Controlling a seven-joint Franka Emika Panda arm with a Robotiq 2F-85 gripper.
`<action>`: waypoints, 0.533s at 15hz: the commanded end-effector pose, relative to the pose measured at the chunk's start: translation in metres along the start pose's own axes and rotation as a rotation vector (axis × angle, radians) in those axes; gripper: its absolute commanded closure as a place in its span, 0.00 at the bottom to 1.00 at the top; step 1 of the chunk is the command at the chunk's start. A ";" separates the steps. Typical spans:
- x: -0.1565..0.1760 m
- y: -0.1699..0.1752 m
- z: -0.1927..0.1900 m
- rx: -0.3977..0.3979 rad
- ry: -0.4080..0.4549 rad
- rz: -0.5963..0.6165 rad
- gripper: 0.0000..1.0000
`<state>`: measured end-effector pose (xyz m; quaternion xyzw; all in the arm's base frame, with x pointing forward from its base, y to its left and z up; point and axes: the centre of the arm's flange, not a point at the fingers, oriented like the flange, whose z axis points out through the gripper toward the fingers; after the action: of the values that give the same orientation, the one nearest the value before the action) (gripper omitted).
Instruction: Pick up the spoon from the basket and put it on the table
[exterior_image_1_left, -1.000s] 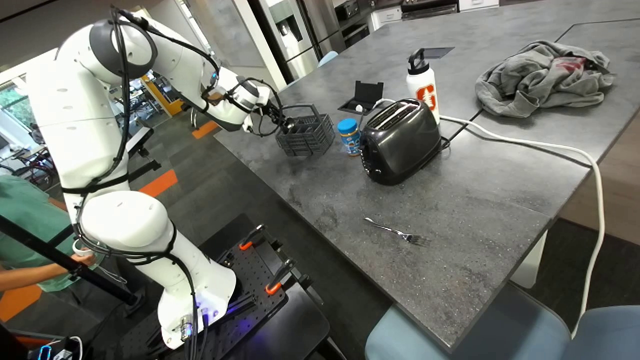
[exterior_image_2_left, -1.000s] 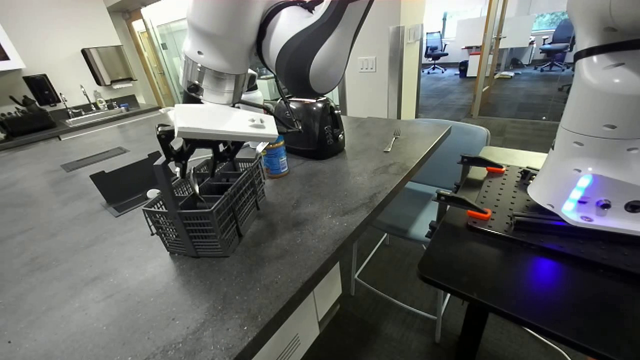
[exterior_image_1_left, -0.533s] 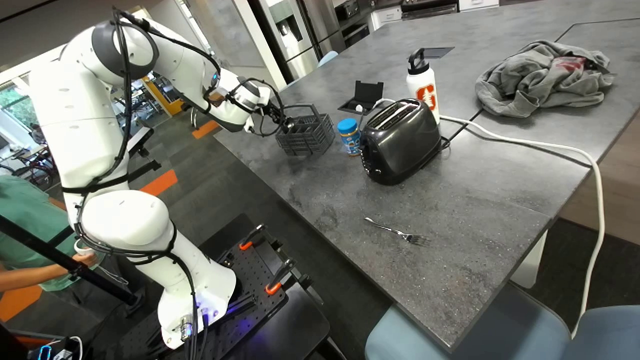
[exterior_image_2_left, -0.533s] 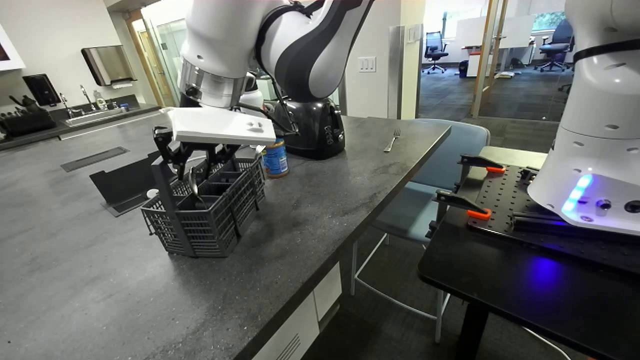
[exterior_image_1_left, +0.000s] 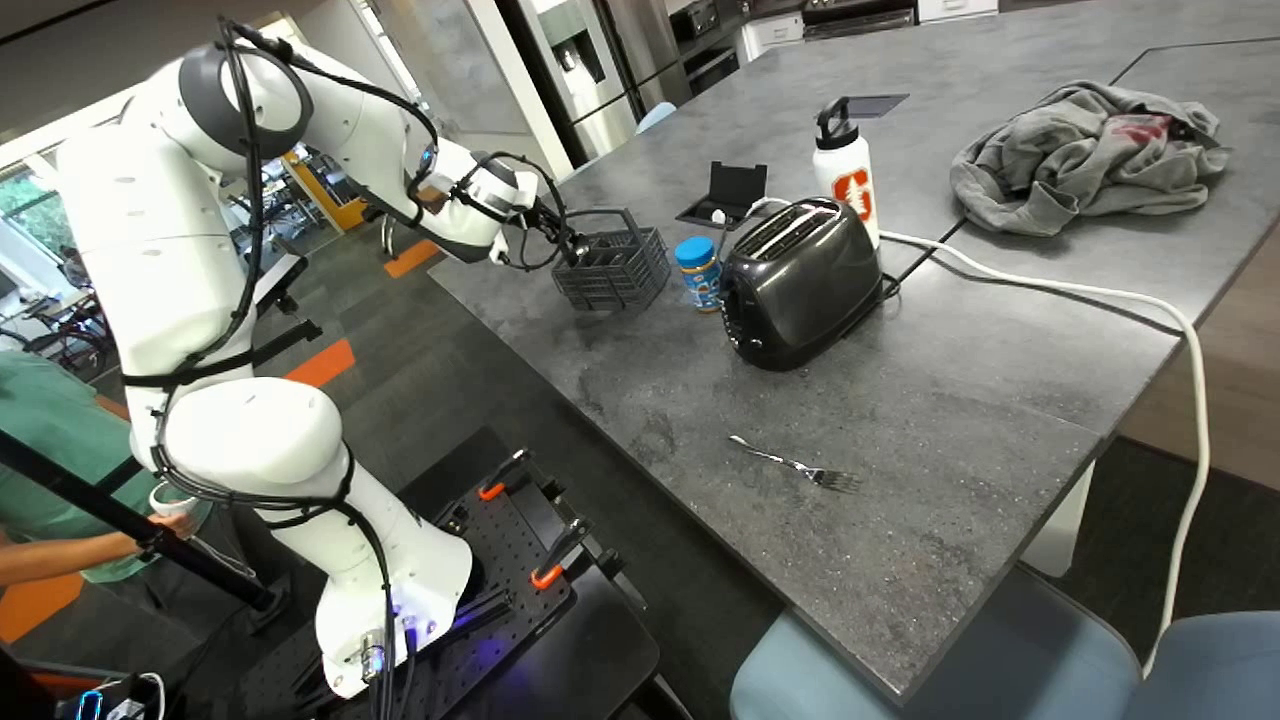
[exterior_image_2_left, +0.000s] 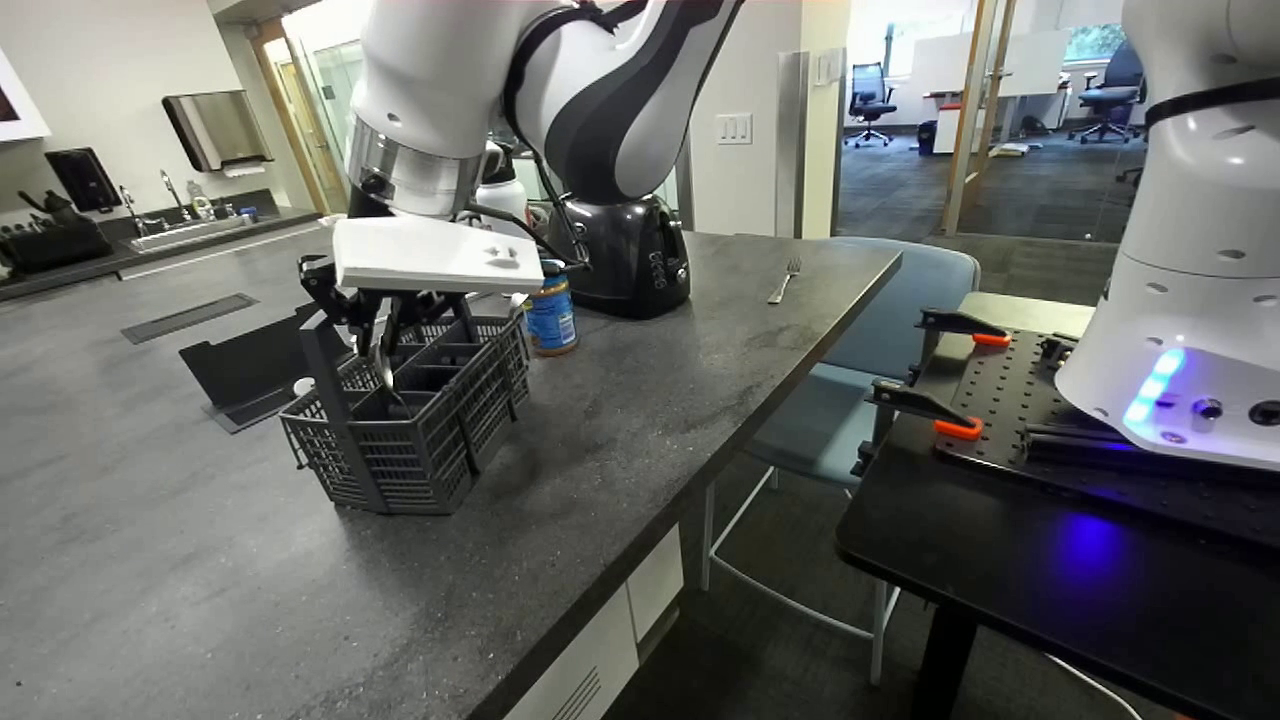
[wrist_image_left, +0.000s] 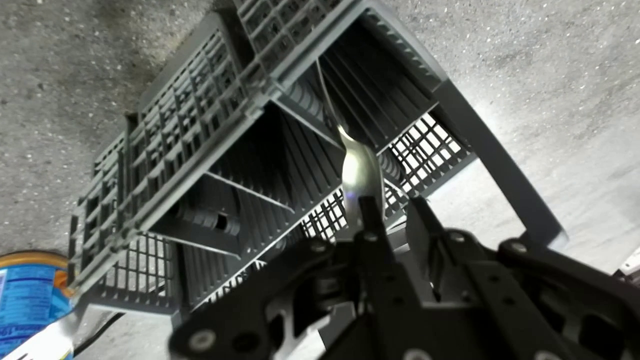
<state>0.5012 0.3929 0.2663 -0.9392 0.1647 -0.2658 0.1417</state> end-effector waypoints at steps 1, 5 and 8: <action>-0.006 0.006 0.012 -0.002 0.026 0.015 0.74; -0.010 0.013 0.022 -0.021 0.025 0.018 0.75; -0.014 0.017 0.030 -0.032 0.024 0.020 0.82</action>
<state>0.5016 0.3870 0.2403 -0.9405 0.1744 -0.2644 0.1229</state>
